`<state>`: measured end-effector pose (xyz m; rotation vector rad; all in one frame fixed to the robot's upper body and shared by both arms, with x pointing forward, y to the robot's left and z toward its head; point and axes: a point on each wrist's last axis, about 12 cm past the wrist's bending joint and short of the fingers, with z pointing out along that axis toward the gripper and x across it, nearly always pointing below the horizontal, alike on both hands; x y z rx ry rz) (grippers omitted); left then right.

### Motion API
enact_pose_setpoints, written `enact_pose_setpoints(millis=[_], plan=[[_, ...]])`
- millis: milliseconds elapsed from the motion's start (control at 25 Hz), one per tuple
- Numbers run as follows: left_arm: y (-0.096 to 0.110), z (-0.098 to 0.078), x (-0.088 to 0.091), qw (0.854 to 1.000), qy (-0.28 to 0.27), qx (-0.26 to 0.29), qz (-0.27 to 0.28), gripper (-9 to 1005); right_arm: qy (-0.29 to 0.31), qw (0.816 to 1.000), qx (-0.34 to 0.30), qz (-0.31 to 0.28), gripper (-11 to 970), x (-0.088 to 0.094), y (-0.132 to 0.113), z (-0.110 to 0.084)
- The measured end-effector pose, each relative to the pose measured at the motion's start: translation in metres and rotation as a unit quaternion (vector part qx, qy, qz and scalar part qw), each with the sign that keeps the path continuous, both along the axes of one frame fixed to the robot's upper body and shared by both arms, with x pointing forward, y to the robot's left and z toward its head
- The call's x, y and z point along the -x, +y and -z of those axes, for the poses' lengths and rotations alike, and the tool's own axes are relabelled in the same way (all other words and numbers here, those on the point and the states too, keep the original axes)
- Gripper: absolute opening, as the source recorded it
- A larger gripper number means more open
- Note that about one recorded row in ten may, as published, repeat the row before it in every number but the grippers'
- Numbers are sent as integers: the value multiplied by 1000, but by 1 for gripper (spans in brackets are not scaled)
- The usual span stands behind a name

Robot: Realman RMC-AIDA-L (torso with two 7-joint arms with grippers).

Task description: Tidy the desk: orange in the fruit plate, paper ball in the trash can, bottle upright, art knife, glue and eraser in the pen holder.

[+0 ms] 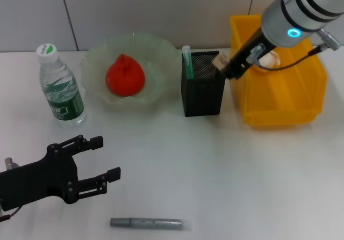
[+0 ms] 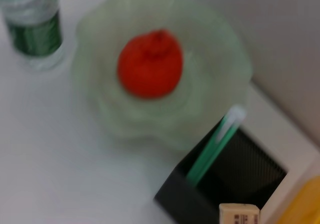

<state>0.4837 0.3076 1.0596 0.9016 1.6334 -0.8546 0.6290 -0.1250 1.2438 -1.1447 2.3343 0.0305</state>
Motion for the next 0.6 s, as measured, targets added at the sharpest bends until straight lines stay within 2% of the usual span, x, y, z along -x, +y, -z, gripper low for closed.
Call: enact_pose_setpoints(millis=[280, 600], plan=[[0, 1, 2, 1000, 4, 3, -3, 702, -36, 999, -2, -1, 282, -16, 0, 17], [-1, 1, 1, 1000, 3, 5, -2, 697, -49, 999, -8, 2, 301, -23, -1, 26]])
